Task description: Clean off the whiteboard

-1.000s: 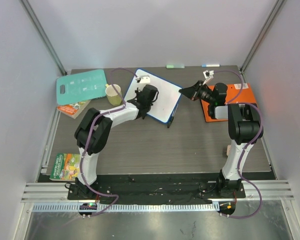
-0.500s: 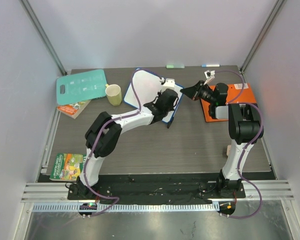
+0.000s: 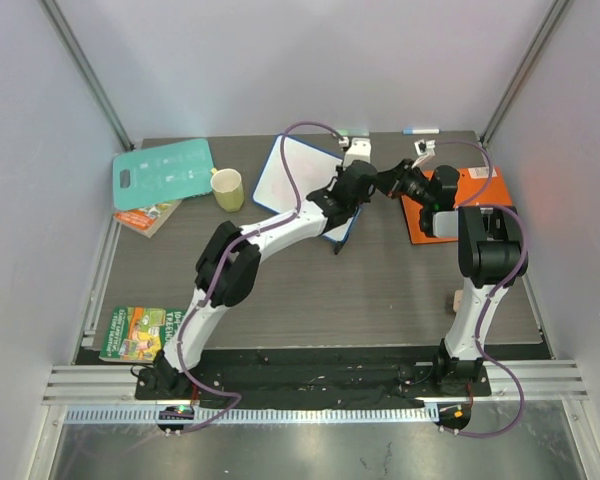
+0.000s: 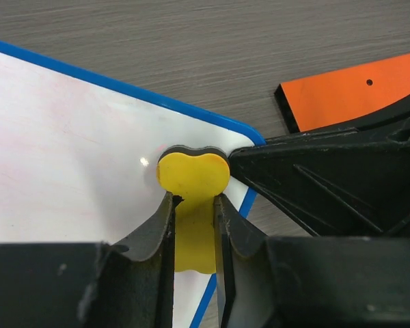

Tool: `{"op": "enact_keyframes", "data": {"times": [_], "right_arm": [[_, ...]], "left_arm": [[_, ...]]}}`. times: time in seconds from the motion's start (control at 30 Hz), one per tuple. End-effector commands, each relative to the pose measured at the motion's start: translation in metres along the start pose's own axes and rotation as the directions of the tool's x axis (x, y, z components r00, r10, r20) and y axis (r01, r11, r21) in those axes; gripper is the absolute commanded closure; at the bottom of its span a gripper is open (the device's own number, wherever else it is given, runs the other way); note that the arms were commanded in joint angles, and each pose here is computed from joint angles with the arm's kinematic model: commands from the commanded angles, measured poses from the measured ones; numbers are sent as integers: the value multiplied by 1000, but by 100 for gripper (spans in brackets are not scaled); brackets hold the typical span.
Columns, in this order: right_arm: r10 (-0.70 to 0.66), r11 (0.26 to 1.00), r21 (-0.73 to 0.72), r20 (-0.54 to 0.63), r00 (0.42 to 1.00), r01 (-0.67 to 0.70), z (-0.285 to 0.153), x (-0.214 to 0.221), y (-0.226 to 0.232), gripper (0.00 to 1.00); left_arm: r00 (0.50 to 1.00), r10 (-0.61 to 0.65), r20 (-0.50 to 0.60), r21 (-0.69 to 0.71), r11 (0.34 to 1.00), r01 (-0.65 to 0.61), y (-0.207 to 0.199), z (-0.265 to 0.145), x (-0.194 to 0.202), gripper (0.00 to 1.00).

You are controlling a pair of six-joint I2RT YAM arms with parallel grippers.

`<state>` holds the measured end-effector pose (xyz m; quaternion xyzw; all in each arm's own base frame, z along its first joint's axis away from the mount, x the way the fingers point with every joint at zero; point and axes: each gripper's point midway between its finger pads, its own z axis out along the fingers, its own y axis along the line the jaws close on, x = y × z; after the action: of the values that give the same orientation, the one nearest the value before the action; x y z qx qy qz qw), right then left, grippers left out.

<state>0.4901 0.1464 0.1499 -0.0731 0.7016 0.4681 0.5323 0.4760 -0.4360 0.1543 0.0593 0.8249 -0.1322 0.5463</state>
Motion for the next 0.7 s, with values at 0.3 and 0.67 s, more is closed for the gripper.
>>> {"op": "enact_keyframes", "data": {"times": [0.3,0.67], "right_arm": [[-162,958,-241,-2,987,157,9,-9,59,99],[-207,961,-190,-15,978,200,21,-39,58,99]], "left_arm": [[977,-32,212,-75,996,49,50,-4,-79,100],[988,-29,150,-93,995,43,95,-89,-59,100]]}}
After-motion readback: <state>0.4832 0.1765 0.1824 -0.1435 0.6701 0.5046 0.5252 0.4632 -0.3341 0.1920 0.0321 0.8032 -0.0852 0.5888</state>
